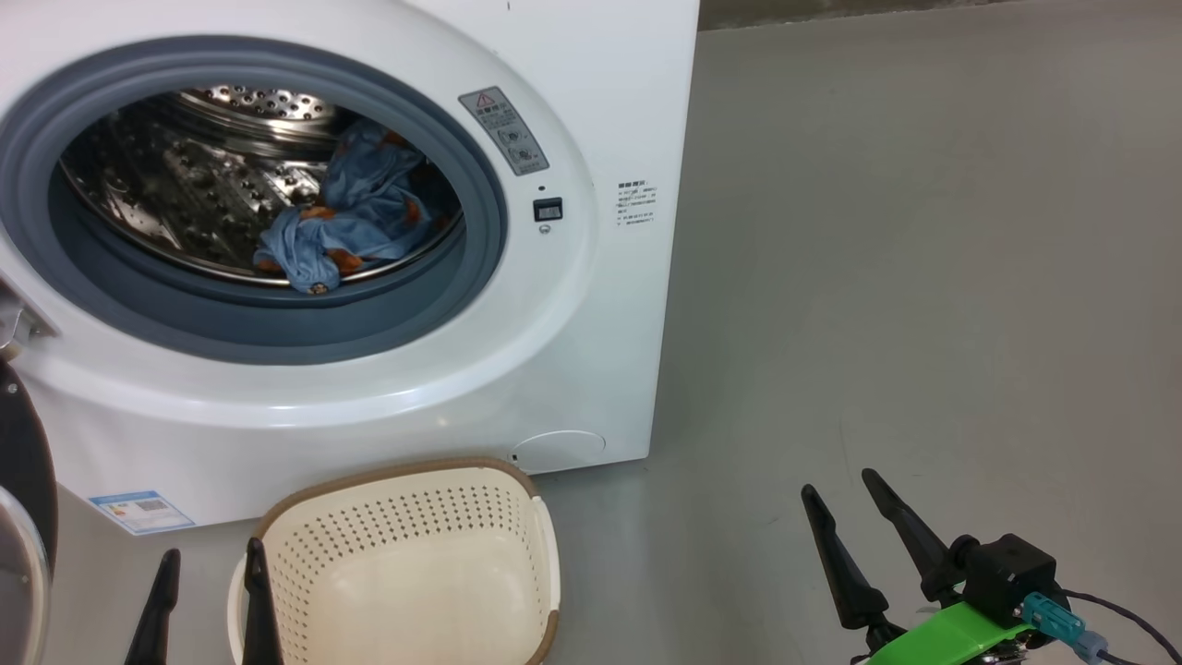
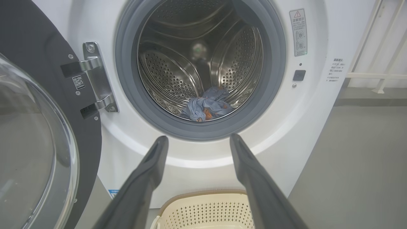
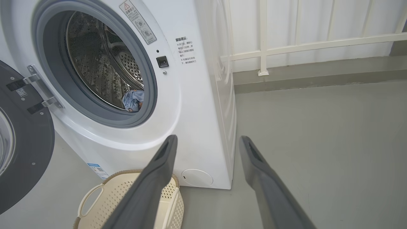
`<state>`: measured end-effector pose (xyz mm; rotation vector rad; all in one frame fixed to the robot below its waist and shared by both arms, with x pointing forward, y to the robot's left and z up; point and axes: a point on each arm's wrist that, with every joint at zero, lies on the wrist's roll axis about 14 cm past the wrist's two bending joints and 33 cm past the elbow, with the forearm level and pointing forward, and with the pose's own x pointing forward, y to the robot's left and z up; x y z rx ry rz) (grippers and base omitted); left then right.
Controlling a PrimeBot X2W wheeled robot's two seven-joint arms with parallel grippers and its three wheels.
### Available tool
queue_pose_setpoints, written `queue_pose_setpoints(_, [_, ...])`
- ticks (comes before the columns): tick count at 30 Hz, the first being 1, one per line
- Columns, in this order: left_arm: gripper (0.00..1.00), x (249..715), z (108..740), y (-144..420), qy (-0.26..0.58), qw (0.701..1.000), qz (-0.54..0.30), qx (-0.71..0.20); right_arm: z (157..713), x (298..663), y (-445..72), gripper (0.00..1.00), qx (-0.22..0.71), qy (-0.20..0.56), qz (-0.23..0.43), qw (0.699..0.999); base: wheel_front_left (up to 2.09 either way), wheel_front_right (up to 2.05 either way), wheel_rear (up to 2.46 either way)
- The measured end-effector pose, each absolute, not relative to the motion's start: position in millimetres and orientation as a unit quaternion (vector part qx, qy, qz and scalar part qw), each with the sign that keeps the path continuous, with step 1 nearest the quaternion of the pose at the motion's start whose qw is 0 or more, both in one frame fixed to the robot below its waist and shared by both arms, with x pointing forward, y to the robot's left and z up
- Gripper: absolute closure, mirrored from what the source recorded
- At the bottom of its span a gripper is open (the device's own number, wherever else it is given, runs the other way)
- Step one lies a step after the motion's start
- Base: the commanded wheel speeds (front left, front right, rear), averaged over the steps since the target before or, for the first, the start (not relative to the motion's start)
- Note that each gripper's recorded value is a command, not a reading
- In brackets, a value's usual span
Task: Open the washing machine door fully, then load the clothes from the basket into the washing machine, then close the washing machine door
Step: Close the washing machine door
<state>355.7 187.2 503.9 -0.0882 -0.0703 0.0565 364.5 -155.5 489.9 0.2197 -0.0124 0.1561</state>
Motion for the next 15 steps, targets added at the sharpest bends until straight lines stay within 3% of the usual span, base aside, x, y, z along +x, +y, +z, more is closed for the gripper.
queue_pose_setpoints(15, [0.00, 356.1, 499.8, 188.2, -0.029, 0.998, 0.030, -0.044, 485.1, 366.3, -153.8, 0.00, 0.110, 0.001, 0.080, 0.991, 0.00, 0.00, 0.00])
